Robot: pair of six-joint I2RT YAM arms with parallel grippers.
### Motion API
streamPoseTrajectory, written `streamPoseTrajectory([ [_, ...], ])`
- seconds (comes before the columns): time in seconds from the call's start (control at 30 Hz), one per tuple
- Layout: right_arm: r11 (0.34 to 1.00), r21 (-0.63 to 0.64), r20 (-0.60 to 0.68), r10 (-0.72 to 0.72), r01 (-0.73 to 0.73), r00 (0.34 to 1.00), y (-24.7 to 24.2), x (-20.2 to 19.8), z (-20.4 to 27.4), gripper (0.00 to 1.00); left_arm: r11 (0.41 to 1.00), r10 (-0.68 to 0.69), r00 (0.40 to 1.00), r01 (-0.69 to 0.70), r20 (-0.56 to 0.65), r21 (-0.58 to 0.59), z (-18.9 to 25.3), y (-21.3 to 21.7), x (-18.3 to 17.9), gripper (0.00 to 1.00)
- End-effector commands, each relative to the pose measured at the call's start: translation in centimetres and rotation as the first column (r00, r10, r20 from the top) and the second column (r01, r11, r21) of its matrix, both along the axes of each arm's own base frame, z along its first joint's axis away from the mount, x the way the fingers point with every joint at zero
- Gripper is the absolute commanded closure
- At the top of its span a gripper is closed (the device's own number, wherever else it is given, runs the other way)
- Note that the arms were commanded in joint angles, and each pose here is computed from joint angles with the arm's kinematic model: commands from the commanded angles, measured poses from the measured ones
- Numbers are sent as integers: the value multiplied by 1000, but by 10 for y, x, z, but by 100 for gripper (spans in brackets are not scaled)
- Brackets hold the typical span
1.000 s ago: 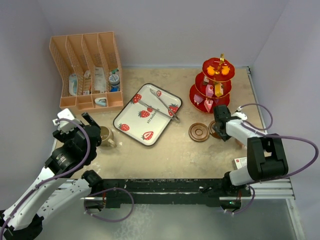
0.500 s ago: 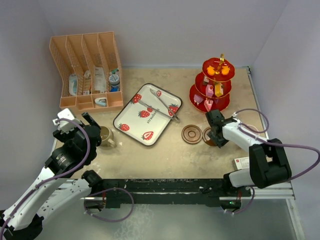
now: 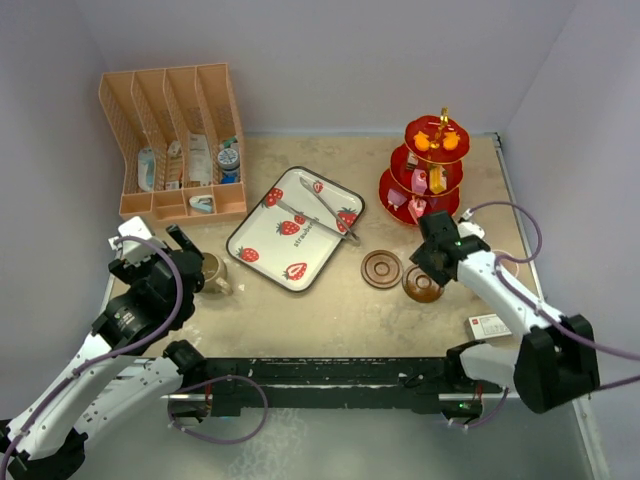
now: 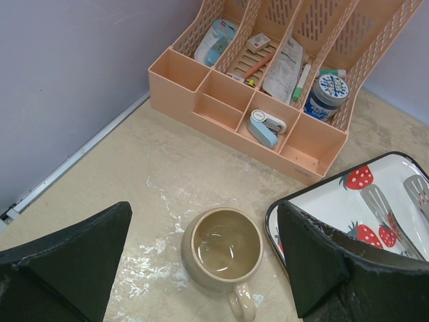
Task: Serve the afternoon tea
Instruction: Move the coaster to the center of the board.
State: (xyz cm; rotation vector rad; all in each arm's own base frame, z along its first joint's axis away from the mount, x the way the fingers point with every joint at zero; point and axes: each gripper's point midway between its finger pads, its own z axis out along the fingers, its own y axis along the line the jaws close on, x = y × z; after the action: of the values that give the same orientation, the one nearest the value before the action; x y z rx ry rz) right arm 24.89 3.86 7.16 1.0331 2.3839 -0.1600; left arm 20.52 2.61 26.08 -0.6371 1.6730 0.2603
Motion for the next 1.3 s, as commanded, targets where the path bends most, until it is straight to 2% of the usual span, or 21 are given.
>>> streamPoseTrajectory([
  [0.0, 930, 233, 104, 265, -283, 958, 54, -12, 3, 43, 1000, 4, 1000, -4, 10, 3, 4, -1, 3, 13],
  [0.1, 848, 369, 149, 349, -380, 925, 81, -33, -4, 43, 1000, 4, 1000, -4, 10, 4, 4, -1, 3, 13],
  [0.27, 843, 365, 88, 392, -396, 916, 80, -41, -21, 42, 1000, -2, 1000, 2, -1, 11, 2, -3, 5, 13],
  [0.4, 900, 296, -17, 339, -319, 941, 65, -33, -38, 44, 1000, -6, 1000, 6, -8, 15, 1, -4, 6, 13],
  [0.47, 939, 261, -82, 253, -224, 964, 54, -36, -45, 44, 1000, -5, 1000, 5, -11, 18, 1, -4, 6, 13],
  [0.57, 977, 178, -99, 139, -120, 985, 36, -29, -49, 44, 1000, -7, 1000, 7, -13, 19, 0, -5, 6, 13],
  [0.77, 998, 64, -117, 5, 3, 993, 0, -19, -53, 43, 999, -25, 999, 27, -42, 34, -5, -11, 11, 13],
  [0.93, 999, -22, -57, -31, 30, 998, -22, -9, -25, 42, 999, -28, 998, 30, -57, 42, -7, -13, 12, 13],
  [1.03, 997, 13, 63, 74, -75, 995, -10, 14, 5, 42, 998, -36, 998, 39, -60, 43, -9, -14, 14, 13],
  [1.1, 957, 60, 198, 268, -284, 943, 18, 35, 32, 41, 998, -46, 996, 50, -73, 49, -12, -17, 16, 13],
  [1.13, 908, 102, 272, 367, -406, 890, 40, 39, 45, 40, 997, -52, 995, 56, -80, 50, -13, -19, 17, 13],
  [1.2, 791, 128, 426, 500, -598, 754, 86, 38, 78, 37, 996, -59, 993, 65, -99, 60, -17, -22, 20, 13],
  [1.27, 679, 105, 535, 577, -727, 617, 132, 28, 111, 33, 995, -59, 991, 68, -118, 69, -19, -26, 23, 13],
])
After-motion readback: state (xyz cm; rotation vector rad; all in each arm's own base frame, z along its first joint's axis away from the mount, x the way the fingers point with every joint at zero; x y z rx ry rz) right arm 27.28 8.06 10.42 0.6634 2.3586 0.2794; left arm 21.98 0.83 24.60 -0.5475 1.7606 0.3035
